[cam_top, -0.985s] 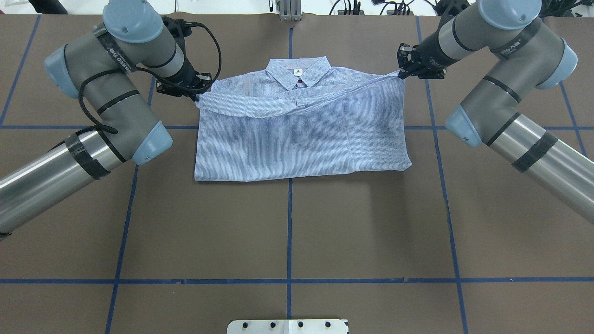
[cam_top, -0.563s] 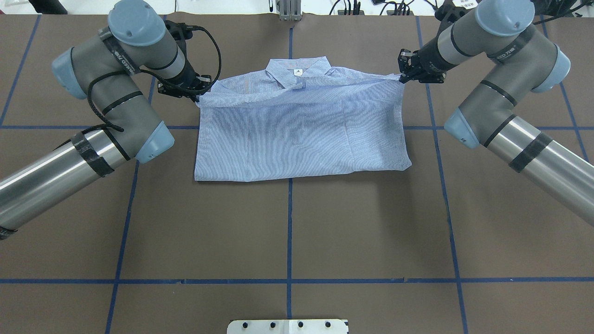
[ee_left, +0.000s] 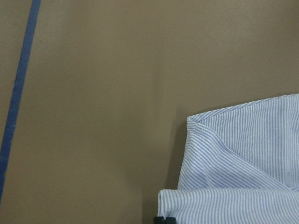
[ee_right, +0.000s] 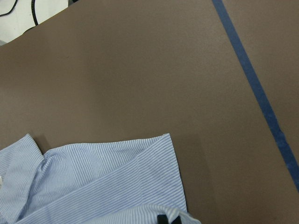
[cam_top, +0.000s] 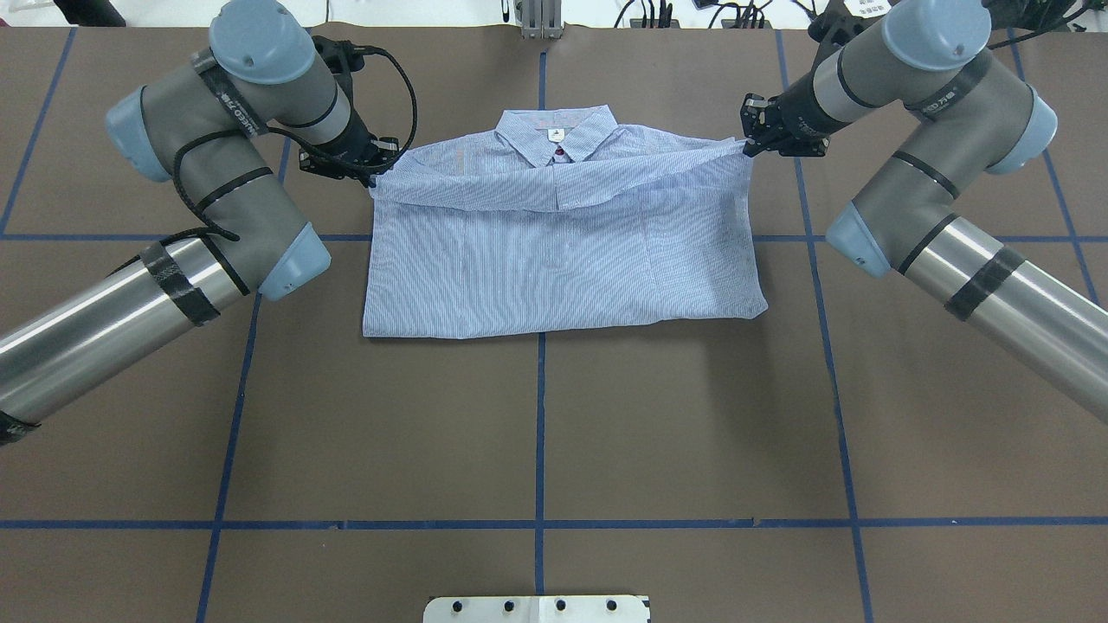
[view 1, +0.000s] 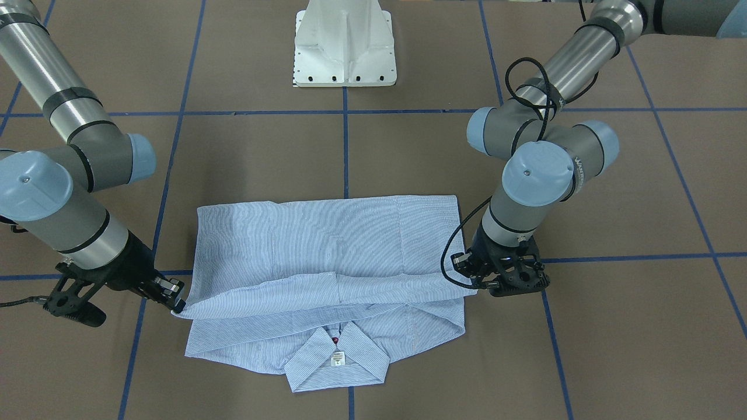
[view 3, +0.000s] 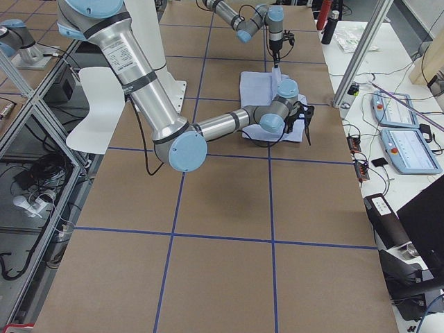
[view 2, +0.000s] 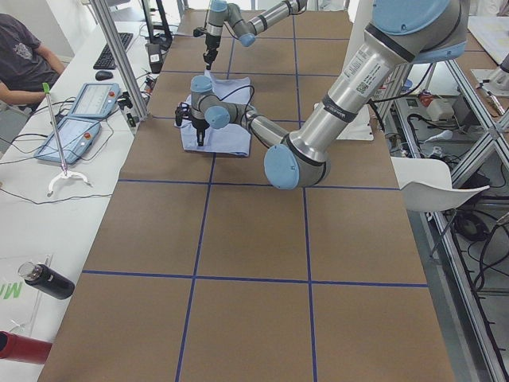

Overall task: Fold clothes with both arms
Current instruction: 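Lay the hem down near the collar and open both grippers, then raise the left gripper away while the right gripper grasps the folded bundle's side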

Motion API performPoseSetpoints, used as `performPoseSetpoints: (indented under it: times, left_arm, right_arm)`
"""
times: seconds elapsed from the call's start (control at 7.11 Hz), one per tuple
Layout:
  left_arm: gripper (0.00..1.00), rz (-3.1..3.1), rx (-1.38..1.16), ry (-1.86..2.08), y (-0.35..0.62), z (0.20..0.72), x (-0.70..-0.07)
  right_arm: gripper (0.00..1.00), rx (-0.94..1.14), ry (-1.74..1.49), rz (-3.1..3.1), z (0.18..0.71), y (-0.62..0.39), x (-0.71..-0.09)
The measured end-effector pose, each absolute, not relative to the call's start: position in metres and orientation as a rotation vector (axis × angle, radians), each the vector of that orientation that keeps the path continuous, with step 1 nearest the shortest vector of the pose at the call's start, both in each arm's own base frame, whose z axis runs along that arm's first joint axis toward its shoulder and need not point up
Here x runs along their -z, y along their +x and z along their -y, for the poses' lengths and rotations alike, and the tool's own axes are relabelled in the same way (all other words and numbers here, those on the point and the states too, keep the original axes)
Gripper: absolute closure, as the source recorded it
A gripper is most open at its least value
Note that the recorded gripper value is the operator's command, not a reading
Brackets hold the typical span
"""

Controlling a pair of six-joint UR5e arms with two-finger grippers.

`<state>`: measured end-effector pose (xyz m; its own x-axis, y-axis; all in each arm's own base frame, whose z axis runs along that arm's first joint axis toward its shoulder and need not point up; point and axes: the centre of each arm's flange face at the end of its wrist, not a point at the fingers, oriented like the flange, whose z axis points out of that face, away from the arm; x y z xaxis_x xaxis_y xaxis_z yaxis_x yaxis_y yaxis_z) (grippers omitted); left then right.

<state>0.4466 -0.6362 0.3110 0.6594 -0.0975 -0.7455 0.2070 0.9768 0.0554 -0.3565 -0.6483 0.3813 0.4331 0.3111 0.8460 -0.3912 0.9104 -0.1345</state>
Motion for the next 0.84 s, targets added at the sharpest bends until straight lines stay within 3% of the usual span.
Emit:
performPoseSetpoints:
  times: [0.14,0.28,0.84]
  left_arm:
    - [0.01,-0.834,0.173,0.141,0.447,0.636,-0.311]
    - [0.0,-0.833,0.174,0.141,0.447,0.636,-0.311]
    - [0.0,-0.843,0.207,0.168,0.414,0.648,-0.303]
  right_arm:
    - [0.39,-0.438,0.086,1.035,0.649,-0.357,-0.381]
    - [0.0,-0.44,0.084,1.034,0.649,-0.358,-0.381]
    - [0.0,-0.399,0.065,1.042,0.648,-0.358,-0.382]
